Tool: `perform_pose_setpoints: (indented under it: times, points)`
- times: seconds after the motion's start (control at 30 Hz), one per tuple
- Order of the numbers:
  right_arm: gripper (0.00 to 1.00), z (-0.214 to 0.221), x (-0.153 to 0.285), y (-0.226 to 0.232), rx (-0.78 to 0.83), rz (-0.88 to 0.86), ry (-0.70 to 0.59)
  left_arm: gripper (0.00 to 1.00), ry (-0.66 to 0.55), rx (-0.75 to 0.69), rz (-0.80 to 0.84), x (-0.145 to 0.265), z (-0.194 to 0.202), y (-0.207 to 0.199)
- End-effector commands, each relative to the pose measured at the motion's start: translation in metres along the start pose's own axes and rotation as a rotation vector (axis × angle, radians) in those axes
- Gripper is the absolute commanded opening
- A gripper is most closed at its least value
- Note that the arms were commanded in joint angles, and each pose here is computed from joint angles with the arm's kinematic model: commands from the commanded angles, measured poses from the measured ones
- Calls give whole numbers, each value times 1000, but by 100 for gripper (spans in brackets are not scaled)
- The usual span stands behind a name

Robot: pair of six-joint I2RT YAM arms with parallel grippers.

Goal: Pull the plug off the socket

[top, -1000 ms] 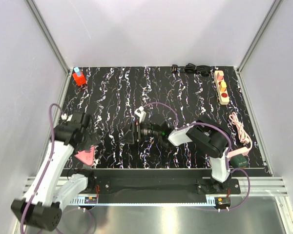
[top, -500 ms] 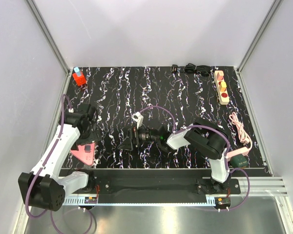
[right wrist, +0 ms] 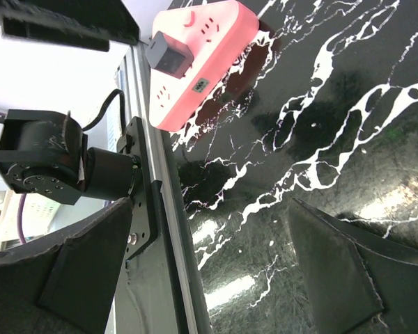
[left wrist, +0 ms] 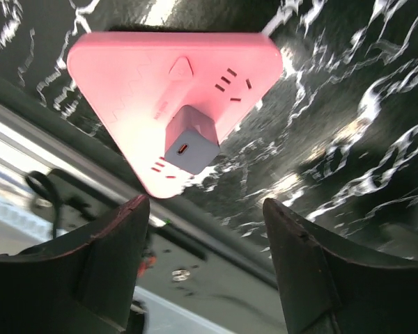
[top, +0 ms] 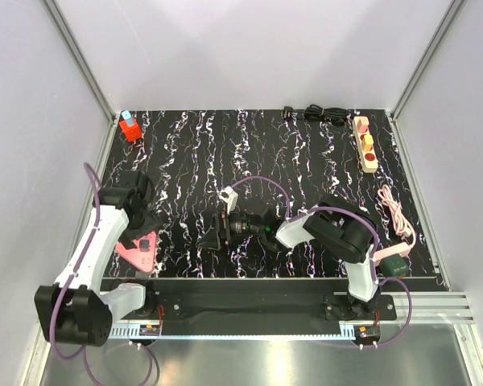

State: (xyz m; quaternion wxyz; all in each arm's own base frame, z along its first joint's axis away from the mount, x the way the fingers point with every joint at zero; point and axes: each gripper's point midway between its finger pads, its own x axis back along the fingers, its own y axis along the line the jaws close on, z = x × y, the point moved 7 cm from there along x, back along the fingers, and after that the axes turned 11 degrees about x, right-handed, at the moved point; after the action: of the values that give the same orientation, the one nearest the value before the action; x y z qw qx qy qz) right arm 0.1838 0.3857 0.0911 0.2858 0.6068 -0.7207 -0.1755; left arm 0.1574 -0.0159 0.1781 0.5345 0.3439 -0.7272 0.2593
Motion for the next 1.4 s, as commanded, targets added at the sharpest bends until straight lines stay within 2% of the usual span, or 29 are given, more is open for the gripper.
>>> perform_pose_setpoints:
  times: [0.0, 0.03, 0.13, 0.2, 0.3, 0.43, 0.57, 0.9, 1.07, 1.2, 1.37]
  points:
    - [100, -16, 1, 8, 65, -13, -78, 71, -79, 310, 2, 6, -2, 5]
    - [100, -17, 1, 8, 64, -11, -81, 72, -82, 425, 12, 6, 0, 5]
    - [100, -16, 1, 7, 62, -6, -82, 72, -55, 553, 56, 4, 3, 1]
    - [100, -16, 1, 7, 59, -2, -81, 72, -39, 576, 59, 3, 2, -3]
    - [100, -15, 0, 6, 55, 5, -75, 72, 26, 624, -54, -4, 5, -3]
    - [100, -17, 0, 6, 58, 4, -74, 70, 122, 610, -200, -17, 1, -15]
    - [100, -15, 0, 5, 56, 5, -69, 68, 109, 583, -329, -20, -7, -16]
    - [100, -13, -5, 2, 51, 5, -46, 65, 43, 663, -336, -23, -13, -3]
    - [100, -13, -6, 3, 45, -7, -44, 65, 48, 680, -347, -28, -15, 1]
    - [100, -13, -5, 3, 55, 2, -45, 59, 61, 672, -365, -35, -14, 3]
    - [100, -13, -4, 3, 59, 6, -43, 59, 53, 675, -376, -41, -13, 7]
